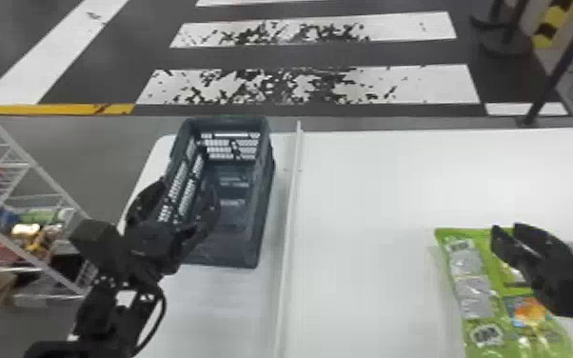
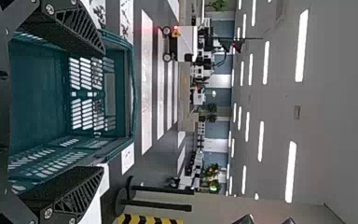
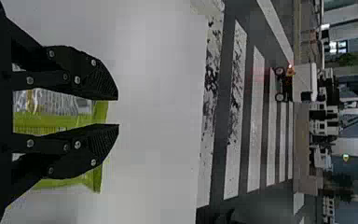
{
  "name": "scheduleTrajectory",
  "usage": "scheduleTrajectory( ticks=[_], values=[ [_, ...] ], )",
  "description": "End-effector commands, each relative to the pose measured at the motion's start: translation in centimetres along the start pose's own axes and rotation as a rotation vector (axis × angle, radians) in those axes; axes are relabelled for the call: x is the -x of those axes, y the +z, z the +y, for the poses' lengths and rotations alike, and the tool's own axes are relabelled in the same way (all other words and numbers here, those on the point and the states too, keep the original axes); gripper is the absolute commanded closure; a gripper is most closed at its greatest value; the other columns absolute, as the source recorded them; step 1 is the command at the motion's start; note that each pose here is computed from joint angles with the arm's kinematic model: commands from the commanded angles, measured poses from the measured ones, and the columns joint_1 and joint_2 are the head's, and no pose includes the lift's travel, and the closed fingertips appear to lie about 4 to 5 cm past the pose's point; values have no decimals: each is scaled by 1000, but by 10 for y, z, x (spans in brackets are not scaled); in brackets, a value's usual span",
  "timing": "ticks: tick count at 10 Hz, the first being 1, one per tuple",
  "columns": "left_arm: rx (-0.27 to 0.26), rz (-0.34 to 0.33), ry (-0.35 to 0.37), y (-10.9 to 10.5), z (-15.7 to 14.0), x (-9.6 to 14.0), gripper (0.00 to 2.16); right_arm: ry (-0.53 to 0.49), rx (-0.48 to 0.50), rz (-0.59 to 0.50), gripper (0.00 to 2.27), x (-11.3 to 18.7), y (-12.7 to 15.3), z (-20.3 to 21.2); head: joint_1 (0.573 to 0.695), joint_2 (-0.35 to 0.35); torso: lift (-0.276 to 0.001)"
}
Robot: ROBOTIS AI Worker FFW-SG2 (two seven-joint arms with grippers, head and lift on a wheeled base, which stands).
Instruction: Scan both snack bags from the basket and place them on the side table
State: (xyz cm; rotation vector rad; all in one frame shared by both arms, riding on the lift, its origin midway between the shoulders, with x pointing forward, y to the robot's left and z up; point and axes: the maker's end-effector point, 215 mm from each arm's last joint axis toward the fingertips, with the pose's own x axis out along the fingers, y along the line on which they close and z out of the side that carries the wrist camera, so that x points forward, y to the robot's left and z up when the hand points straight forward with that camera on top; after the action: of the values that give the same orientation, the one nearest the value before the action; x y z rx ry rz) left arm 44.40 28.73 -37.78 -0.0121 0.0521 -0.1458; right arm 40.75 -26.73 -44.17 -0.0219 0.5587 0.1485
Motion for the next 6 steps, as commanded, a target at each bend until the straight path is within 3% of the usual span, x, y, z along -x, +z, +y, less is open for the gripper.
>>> scheduleTrajectory(
  ticks=[1,4,6],
  values=[
    [0,1,0,-1,0,-1,124,-144,-51,122,9,11,-30,-71,695,52,-75],
    [6,7,-1,-5,-1,-5,124,-264,-104,216,39,16,-80,-139,695,-130,-75],
    [4,7,-1,-5,-1,-4,124,-262,-119,244,39,6,-93,-150,695,-173,-75]
  ],
)
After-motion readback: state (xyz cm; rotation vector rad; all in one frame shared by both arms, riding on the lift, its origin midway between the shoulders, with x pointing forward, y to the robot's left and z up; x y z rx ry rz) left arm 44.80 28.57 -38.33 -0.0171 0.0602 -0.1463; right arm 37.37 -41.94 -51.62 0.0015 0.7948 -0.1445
